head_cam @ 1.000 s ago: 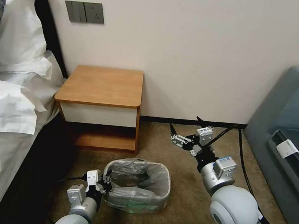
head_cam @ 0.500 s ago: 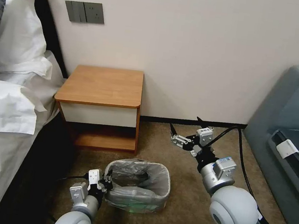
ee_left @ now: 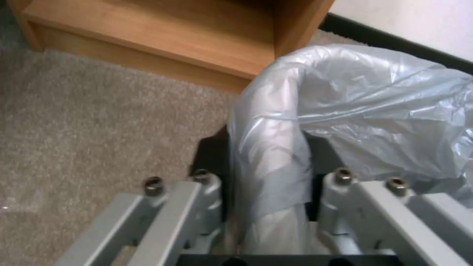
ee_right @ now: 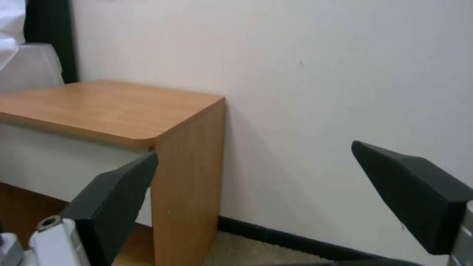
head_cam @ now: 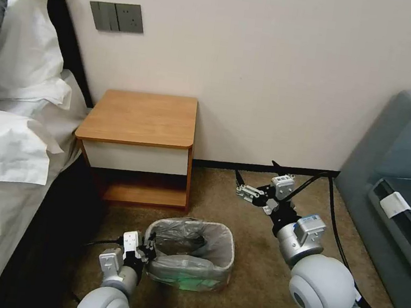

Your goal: Pick up the garbage bag from the table and place it over the trash can.

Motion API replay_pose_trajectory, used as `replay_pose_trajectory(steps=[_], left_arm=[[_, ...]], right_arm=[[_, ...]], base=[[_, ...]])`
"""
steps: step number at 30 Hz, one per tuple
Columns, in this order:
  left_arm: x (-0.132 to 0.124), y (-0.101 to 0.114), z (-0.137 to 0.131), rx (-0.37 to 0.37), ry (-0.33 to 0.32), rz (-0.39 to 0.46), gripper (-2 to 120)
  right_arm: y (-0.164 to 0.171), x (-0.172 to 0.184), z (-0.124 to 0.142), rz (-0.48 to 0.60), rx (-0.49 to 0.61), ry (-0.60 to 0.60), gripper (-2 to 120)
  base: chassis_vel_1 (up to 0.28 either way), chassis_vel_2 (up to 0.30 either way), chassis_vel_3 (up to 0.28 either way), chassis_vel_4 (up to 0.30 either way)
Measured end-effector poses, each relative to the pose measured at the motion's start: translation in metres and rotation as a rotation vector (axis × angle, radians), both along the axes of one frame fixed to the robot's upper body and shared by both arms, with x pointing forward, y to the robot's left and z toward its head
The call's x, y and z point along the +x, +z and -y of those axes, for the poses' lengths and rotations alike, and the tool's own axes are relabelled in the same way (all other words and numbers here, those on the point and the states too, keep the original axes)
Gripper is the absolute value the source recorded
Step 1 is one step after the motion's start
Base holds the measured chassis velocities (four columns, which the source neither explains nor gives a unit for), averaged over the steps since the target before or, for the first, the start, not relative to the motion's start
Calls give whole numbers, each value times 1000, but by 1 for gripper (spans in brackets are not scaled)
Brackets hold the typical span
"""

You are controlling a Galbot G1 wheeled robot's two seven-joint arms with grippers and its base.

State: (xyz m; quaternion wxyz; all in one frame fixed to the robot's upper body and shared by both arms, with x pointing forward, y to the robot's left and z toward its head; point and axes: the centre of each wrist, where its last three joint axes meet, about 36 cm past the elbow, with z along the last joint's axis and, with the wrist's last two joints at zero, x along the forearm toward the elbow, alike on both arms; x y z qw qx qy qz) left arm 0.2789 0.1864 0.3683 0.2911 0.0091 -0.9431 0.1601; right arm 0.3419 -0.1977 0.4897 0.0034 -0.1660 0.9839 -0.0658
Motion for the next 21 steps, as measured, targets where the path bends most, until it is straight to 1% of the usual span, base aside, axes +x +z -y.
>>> replay_pose_trajectory(steps=[2,3,7,8,9,11,12,13,14,15,16,18,21], left_arm=[[0,1,0,4,-2,1,39],[0,1,0,4,-2,1,39],[0,6,0,17,-3,11,59],[0,6,0,17,-3,11,59],[-1,8,0,21,-4,15,63],[-2,13,-1,27,-6,21,73],[-2,13,-1,27,-6,21,73],[-3,15,-2,28,-7,23,76],[-4,18,-2,30,-8,26,83],[-5,21,-3,32,-10,30,87],[-5,21,-3,32,-10,30,87],[-8,26,-3,34,-13,33,97],[-10,32,-4,35,-14,41,100]], right_arm=[[0,0,0,0,0,1,100],[0,0,0,0,0,1,100],[0,1,0,-2,1,1,100],[0,1,0,-2,1,1,100],[0,1,0,-2,1,1,100],[0,1,0,-1,2,2,100],[0,1,0,-1,2,2,100],[0,2,0,0,2,2,100],[1,2,0,0,3,2,100],[1,2,0,1,4,3,100],[1,2,0,1,4,3,100],[2,3,0,1,6,3,100],[4,2,0,2,10,2,100]], base=[[0,0,0,0],[0,0,0,0],[0,0,0,0],[0,0,0,0],[0,0,0,0],[0,0,0,0],[0,0,0,0],[0,0,0,0],[0,0,0,0],[0,0,0,0],[0,0,0,0],[0,0,0,0],[0,0,0,0]])
